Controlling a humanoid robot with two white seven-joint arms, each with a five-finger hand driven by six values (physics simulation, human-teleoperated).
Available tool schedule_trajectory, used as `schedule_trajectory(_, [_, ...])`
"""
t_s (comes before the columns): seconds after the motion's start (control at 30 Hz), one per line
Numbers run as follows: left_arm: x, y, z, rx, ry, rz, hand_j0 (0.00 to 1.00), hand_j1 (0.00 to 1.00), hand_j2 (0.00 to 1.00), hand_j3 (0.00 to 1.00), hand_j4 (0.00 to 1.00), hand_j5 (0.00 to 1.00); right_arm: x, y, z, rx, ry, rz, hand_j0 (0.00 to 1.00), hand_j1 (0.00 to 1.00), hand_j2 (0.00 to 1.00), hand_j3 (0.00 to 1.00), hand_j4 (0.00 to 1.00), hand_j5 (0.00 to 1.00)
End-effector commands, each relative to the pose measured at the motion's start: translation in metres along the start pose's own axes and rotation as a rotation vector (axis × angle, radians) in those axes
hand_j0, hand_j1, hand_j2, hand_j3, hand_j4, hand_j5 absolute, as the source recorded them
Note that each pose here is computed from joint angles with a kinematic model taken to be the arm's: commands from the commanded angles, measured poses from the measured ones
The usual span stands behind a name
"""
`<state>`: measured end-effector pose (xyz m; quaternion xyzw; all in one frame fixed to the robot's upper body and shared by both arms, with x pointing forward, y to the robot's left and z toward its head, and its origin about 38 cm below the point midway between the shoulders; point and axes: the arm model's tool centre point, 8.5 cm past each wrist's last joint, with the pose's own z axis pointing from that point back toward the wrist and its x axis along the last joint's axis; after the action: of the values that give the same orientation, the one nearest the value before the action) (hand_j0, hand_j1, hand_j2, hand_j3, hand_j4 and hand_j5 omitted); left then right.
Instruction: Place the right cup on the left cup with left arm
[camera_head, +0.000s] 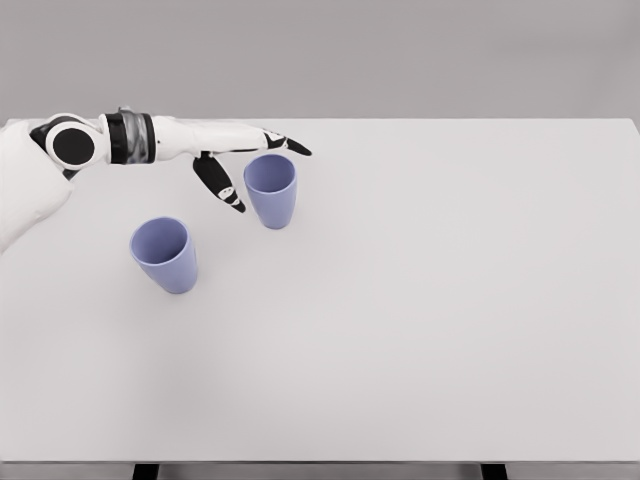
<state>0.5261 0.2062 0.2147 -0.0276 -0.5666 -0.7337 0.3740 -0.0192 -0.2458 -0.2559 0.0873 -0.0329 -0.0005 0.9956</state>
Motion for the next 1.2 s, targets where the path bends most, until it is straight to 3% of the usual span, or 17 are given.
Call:
schedule_trajectory(0.0, [-0.001,0.001,0.001,0.006,0.002,0.007,1.0,1.0,1.0,1.0,1.0,1.0,0.0,0.0,0.0,0.0,0.0,0.0,1.0,1.0,1.0,1.0,1.0,1.0])
schedule_trajectory(0.17, [0.0,0.0,0.0,0.0,0.004,0.0,1.0,1.0,1.0,1.0,1.0,1.0,0.0,0.0,0.0,0.0,0.0,0.0,1.0,1.0,1.0,1.0,1.0,1.0])
schedule_trajectory(0.23, [0.002,-0.001,-0.008,-0.032,0.019,-0.048,1.0,1.0,1.0,1.0,1.0,1.0,0.0,0.0,0.0,0.0,0.0,0.0,1.0,1.0,1.0,1.0,1.0,1.0])
schedule_trajectory(0.53, [0.006,-0.002,-0.016,-0.039,0.006,-0.051,1.0,1.0,1.0,1.0,1.0,1.0,0.0,0.0,0.0,0.0,0.0,0.0,1.0,1.0,1.0,1.0,1.0,1.0])
schedule_trajectory(0.7, [0.005,-0.006,-0.017,-0.036,0.001,-0.04,0.71,0.71,0.71,0.71,0.71,0.71,0.0,0.0,0.0,0.0,0.0,0.0,1.0,1.0,1.0,1.0,1.0,1.0])
schedule_trajectory(0.9, [0.006,-0.005,-0.011,-0.025,-0.003,-0.037,0.61,0.61,0.61,0.61,0.61,0.61,0.0,0.0,0.0,0.0,0.0,0.0,1.0,1.0,1.0,1.0,1.0,1.0])
schedule_trajectory(1.0, [0.02,0.005,-0.008,0.001,-0.048,-0.063,0.6,0.6,0.6,0.6,0.6,0.6,0.0,0.0,0.0,0.0,0.0,0.0,1.0,1.0,1.0,1.0,1.0,1.0])
schedule_trajectory(1.17, [0.045,0.018,0.036,0.041,-0.12,-0.096,0.57,0.57,0.57,0.57,0.57,0.57,0.0,0.0,0.0,0.0,0.0,0.0,1.0,1.0,1.0,1.0,1.0,1.0])
